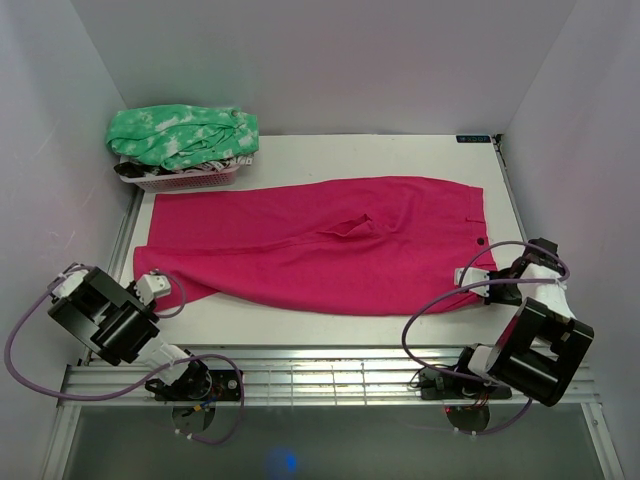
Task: Fold and stack the trousers
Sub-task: Flatten the trousers out
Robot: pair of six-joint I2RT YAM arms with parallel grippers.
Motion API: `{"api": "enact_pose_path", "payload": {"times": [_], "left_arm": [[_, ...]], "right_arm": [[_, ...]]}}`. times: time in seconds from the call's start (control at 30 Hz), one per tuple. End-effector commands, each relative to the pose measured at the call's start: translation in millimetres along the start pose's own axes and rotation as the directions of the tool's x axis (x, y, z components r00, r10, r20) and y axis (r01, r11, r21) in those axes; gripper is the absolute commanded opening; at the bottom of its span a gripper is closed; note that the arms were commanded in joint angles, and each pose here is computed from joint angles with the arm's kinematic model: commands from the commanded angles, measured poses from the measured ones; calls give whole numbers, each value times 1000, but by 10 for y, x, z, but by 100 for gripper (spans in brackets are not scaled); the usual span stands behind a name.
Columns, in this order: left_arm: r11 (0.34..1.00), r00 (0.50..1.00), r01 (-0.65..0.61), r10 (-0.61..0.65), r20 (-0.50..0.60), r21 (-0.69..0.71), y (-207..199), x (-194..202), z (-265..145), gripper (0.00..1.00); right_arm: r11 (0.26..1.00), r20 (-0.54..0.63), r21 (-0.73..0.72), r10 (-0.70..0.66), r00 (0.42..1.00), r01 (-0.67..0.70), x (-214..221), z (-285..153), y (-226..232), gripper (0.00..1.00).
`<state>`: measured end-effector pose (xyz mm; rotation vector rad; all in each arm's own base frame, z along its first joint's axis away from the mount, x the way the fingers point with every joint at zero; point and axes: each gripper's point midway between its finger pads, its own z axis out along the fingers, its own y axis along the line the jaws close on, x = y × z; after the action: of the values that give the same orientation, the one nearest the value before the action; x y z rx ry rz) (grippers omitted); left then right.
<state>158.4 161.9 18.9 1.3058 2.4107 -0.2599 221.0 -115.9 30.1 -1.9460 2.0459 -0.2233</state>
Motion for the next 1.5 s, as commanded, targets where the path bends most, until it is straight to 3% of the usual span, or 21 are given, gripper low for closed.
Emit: {"api": "enact_pose_path", "payload": {"times": [0.0,0.67,1.13,1.27,1.3,1.4,1.47], "left_arm": [[852,854,-519,515,-72,-67,365,-17,-39,42],[823,835,-549,549,-46,-147,491,-293,-365,41],[838,842,-540,536,-64,-79,340,9,174,44],[847,846,-527,515,-138,-68,344,178,258,27],[858,857,-508,495,-143,-75,361,184,222,17],[870,874,-482,471,-116,-101,382,125,86,0],[870,877,-481,475,-74,-109,318,39,-5,0]], "right_arm": [[998,12,-13,-67,998,67,-9,-61,-103,8],[999,24,-34,-39,999,40,1,-55,-118,8],[999,15,-35,-33,999,33,10,-63,-118,8],[999,9,-37,-1,1000,1,37,-76,-141,8],[1000,7,-28,6,1000,-6,51,-98,-186,8],[1000,9,-17,24,1000,-24,70,-152,-239,8],[999,13,-21,34,999,-34,73,-188,-226,8]]}}
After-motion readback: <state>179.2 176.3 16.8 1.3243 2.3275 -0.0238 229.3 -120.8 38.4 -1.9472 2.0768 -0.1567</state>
